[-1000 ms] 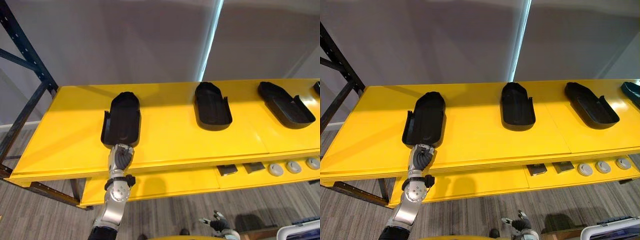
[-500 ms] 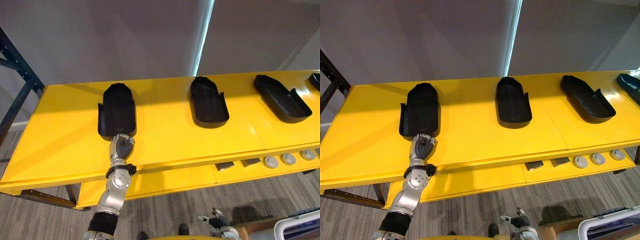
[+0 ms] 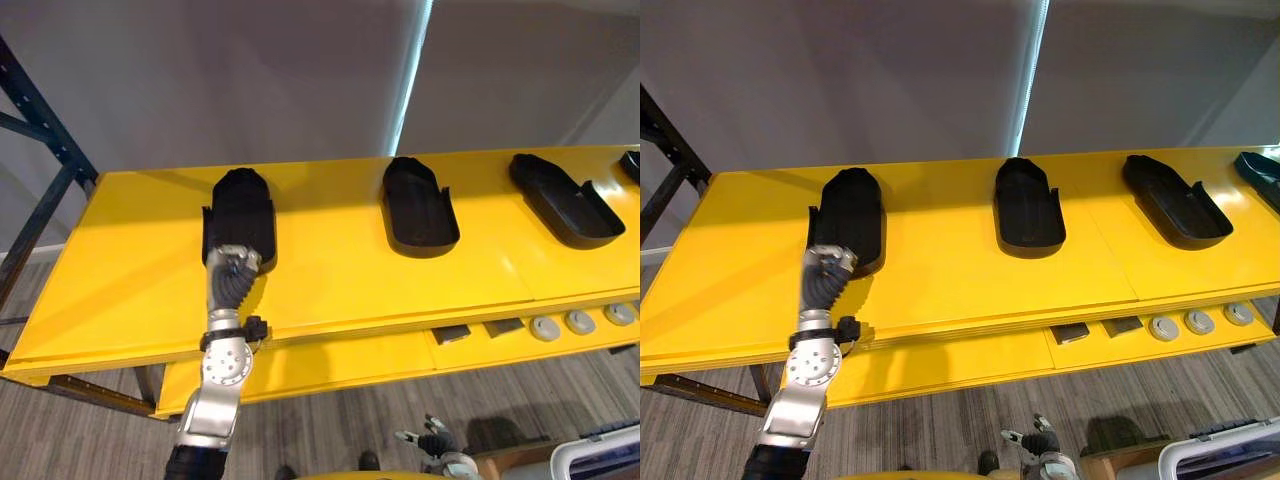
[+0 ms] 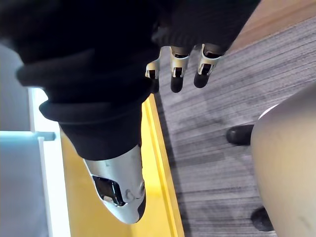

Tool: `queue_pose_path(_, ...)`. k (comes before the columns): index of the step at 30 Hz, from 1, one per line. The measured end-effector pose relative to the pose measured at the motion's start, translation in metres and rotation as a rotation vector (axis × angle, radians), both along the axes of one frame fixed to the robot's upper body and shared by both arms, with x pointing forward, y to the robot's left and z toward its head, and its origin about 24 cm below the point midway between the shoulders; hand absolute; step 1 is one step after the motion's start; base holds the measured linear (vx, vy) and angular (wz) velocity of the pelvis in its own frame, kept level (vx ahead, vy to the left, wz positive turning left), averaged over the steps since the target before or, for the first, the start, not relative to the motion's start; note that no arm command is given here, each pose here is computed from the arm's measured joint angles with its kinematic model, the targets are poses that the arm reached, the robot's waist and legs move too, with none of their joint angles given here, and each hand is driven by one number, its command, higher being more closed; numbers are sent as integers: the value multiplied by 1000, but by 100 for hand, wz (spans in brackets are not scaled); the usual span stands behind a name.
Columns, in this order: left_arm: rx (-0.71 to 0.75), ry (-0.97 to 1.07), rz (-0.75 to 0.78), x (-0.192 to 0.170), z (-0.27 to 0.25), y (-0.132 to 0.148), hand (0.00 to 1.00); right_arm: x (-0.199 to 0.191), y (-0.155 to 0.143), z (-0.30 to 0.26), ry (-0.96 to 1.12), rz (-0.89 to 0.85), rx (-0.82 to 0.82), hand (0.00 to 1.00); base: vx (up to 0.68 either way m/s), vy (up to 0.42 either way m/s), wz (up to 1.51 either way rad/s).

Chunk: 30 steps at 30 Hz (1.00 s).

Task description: Walk over and take plastic housings, then place them on the shelf

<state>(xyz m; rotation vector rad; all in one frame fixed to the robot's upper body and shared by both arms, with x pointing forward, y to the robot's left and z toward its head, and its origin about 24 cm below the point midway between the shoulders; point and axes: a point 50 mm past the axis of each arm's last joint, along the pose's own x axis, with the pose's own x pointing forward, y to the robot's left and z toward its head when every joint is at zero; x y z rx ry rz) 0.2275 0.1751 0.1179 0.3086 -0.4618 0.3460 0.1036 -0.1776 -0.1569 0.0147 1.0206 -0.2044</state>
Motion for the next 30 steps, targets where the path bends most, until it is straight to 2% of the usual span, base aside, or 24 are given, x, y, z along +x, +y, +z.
queue_pose_path(1,-24,-81,26,-5,13,7,100,-1,-2,0,4,-8,-1,0,-76,-34,23)
queue_pose_path(4,-139,-210,248,-25,24,50,100,-3,-4,-1,12,-14,-6,0,-85,-29,27)
queue_pose_path(7,-226,-188,448,-48,9,81,100,-5,-6,-1,19,-17,-10,0,-14,-21,23)
queue_pose_path(9,-303,-77,628,-70,-23,108,100,-7,-6,-2,27,-28,-23,0,16,-19,20)
queue_pose_path(10,-334,-43,668,-74,-33,114,0,-8,-7,-2,29,-30,-25,0,13,-6,14)
queue_pose_path(12,-454,157,826,-98,-83,130,0,-9,-4,-2,35,-30,-19,0,17,0,8)
queue_pose_path(13,-469,200,849,-103,-92,132,0,-9,-3,-2,35,-30,-15,0,25,2,-3)
queue_pose_path(15,-566,499,922,-129,-149,128,0,-12,0,-1,32,-39,-11,0,37,-1,-10)
queue_pose_path(16,-583,555,919,-133,-160,126,0,-11,0,-1,31,-39,-11,0,31,-6,-4)
queue_pose_path(18,-656,828,866,-153,-205,108,0,-10,7,0,21,-44,7,0,0,0,0)
queue_pose_path(19,-670,876,850,-156,-213,104,0,-10,7,0,20,-45,9,0,-22,-17,-3)
queue_pose_path(21,-716,1072,740,-167,-242,76,0,-10,10,0,21,-44,15,0,-38,-17,0)
queue_pose_path(24,-719,1218,633,-173,-259,50,0,-11,7,-1,24,-52,10,0,-61,-15,-2)
queue_pose_path(30,-660,1313,512,-173,-267,36,0,-16,-5,-1,36,-104,-22,0,-22,-12,-1)
